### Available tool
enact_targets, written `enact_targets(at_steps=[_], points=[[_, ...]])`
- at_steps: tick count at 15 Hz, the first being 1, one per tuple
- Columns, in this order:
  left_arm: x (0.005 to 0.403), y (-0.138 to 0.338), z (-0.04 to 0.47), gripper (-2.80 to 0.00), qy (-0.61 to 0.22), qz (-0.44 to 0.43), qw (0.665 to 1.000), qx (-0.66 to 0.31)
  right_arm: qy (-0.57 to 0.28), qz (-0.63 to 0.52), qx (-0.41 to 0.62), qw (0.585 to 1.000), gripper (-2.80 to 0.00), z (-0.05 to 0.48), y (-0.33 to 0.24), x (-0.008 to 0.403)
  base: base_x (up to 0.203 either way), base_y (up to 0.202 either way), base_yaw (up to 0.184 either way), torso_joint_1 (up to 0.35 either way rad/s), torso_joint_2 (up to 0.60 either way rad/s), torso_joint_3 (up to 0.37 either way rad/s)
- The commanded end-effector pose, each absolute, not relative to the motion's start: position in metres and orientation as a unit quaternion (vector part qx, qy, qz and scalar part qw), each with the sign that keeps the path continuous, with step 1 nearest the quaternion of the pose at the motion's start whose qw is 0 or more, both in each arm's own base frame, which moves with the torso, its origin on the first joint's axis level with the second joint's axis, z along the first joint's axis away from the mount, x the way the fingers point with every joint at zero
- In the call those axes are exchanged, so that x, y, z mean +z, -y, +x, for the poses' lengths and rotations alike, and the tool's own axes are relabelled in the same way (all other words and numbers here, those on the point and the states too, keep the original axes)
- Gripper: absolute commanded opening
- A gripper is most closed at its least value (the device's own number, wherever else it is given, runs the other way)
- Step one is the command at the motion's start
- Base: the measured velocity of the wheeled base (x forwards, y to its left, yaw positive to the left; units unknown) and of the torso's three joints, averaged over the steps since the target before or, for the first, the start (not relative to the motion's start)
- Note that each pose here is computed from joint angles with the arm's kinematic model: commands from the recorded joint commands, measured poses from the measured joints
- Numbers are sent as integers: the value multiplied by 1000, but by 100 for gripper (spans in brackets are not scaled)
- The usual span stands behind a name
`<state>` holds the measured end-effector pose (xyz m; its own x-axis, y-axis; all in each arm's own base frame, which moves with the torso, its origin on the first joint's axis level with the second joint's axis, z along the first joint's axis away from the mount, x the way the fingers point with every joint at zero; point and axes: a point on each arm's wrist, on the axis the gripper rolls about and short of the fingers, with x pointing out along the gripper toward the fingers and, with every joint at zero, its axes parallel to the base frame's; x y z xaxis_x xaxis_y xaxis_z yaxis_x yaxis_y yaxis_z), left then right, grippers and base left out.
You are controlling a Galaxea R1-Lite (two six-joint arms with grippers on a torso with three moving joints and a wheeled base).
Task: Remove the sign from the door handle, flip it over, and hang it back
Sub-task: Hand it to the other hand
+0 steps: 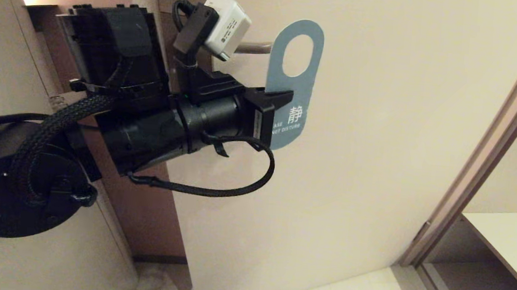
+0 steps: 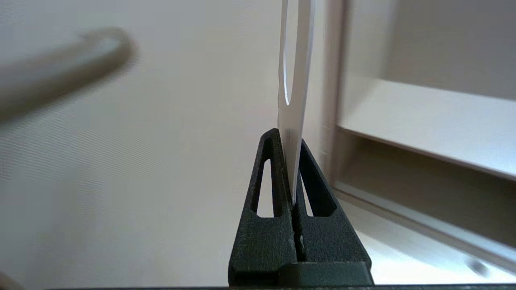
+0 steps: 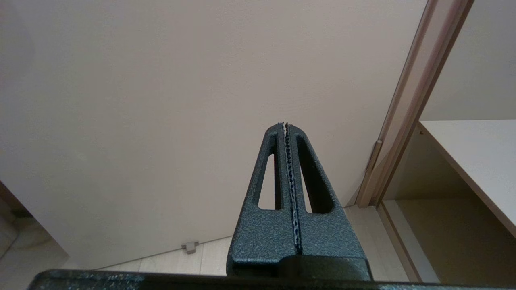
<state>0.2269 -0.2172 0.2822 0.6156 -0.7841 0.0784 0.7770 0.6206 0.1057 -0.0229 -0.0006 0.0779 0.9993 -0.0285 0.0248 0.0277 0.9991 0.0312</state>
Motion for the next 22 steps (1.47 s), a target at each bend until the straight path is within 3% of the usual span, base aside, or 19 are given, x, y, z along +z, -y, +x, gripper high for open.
enact_targets(at_steps=[1,5,16,22], points=[[289,206,214,-280,64,29,890,-451,12,15,-14,1000,-280,-23,1,78,0,0,0,0,0,0],[292,198,201,-280,54,2,860,-508,12,15,-14,1000,-280,-23,1,78,0,0,0,0,0,0],[299,196,191,-280,8,-82,728,-681,12,15,-14,1000,-280,-23,1,78,0,0,0,0,0,0],[298,180,202,-280,-2,-71,689,-721,13,5,-12,1000,-280,-23,0,78,0,0,0,0,0,0]])
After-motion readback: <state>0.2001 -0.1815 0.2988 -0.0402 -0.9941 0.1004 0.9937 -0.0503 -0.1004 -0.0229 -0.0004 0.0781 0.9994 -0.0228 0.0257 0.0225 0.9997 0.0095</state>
